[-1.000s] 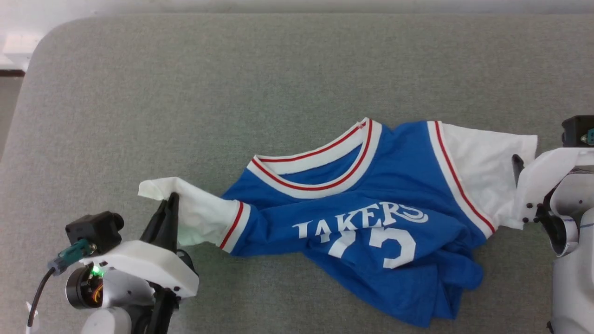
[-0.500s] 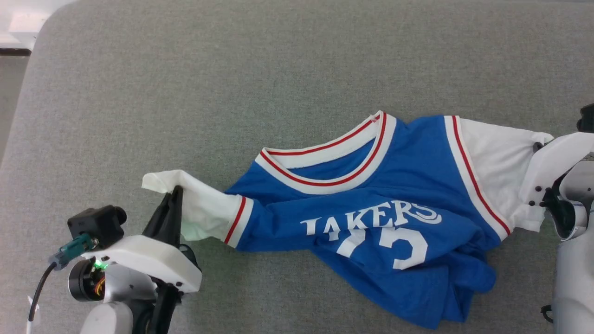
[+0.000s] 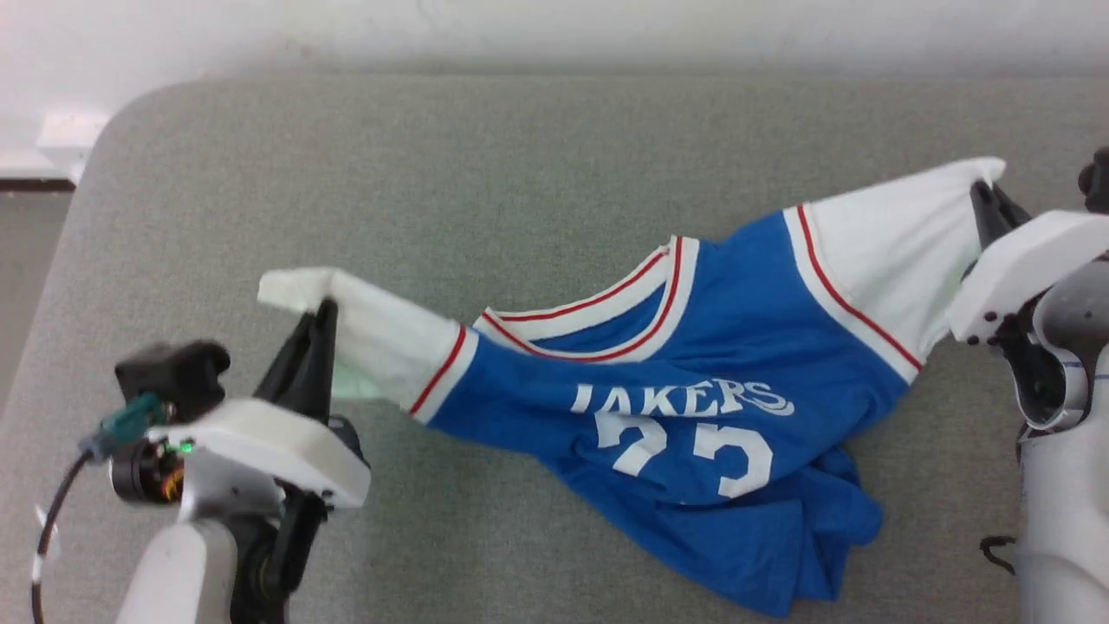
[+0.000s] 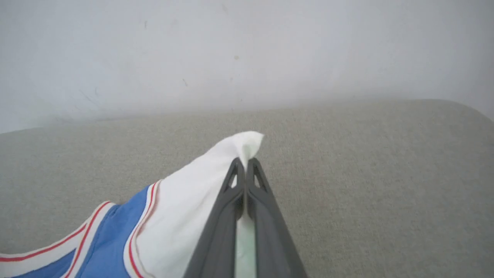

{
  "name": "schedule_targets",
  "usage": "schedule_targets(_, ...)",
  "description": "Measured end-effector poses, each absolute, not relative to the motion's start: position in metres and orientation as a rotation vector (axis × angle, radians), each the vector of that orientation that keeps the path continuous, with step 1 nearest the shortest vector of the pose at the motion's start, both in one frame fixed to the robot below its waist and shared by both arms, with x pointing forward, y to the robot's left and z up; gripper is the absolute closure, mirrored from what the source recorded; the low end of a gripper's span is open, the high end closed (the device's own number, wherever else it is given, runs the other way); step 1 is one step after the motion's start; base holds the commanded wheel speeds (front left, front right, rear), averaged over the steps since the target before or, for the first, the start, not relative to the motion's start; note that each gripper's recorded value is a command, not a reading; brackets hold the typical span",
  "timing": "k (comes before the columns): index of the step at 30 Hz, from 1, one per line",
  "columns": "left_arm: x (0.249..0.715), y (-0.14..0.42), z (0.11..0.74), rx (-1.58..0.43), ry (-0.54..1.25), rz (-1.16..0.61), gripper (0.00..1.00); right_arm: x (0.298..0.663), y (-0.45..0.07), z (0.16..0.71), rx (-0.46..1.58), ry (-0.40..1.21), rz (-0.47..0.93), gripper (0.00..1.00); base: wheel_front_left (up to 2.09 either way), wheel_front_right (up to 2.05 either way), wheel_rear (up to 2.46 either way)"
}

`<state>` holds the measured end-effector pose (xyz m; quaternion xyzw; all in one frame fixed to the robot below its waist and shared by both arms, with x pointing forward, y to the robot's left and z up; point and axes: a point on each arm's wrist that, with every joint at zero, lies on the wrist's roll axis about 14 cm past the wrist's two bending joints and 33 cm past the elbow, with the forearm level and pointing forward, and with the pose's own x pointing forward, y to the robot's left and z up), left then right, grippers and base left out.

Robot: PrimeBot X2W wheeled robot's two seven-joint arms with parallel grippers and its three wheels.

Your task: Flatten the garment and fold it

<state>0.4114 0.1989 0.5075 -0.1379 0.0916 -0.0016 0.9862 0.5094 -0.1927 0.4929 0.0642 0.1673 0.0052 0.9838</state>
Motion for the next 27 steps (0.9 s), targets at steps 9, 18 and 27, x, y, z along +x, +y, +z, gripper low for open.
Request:
schedule_targets(9, 0.454, 0.176, 0.63, -0.121, -0.079, -0.166, 1.0, 0.514, -0.161, 0.636, 0.083, 0.01, 0.13, 1.0, 0.0, 0.0, 0.0)
schedule_targets(18, 0.488, 0.15, 0.728, 0.02, -0.216, -0.244, 1.0, 0.508, -0.153, 0.738, -0.005, -0.158, 0.16, 1.0, 0.0, 0.0, 0.0)
schedule_targets(27, 0.518, 0.128, 0.795, 0.066, -0.275, -0.263, 1.0, 0.511, -0.166, 0.801, -0.087, -0.249, 0.107, 1.0, 0.0, 0.0, 0.0)
